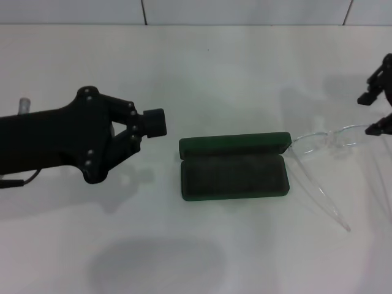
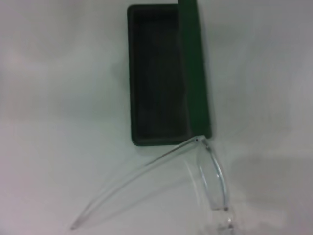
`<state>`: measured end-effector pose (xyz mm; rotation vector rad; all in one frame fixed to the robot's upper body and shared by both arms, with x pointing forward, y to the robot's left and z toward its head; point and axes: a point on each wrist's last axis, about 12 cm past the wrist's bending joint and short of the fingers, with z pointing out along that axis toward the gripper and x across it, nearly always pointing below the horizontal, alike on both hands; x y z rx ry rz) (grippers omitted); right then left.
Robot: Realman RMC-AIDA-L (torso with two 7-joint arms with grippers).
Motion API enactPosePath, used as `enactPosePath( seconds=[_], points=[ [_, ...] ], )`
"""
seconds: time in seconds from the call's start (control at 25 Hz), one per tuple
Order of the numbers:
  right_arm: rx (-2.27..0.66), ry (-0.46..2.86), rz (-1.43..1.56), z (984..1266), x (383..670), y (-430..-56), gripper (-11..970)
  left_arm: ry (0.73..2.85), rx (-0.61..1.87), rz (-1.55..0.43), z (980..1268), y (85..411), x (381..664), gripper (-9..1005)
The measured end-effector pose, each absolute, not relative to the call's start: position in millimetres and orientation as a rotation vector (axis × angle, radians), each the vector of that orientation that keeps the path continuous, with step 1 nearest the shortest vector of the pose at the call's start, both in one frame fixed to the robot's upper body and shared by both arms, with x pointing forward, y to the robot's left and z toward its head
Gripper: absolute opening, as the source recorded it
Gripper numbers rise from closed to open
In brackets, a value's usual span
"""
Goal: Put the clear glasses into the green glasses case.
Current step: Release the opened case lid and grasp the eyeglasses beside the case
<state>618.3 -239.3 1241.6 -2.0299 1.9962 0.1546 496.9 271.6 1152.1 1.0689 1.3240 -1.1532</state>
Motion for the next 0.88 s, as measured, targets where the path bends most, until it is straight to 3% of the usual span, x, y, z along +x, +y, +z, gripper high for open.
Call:
enactPosePath(
  seconds=[0.6,0.88],
  points=[
    [-2.265,1.849,0.036,1186,634,-195,538,1.309,1.041,-1.139,1141,270,495,29],
    [-2.277,1.835,0.026,1178,636,-189,534,1.310,0.999,-1.131,1133,273,495,29]
  ],
)
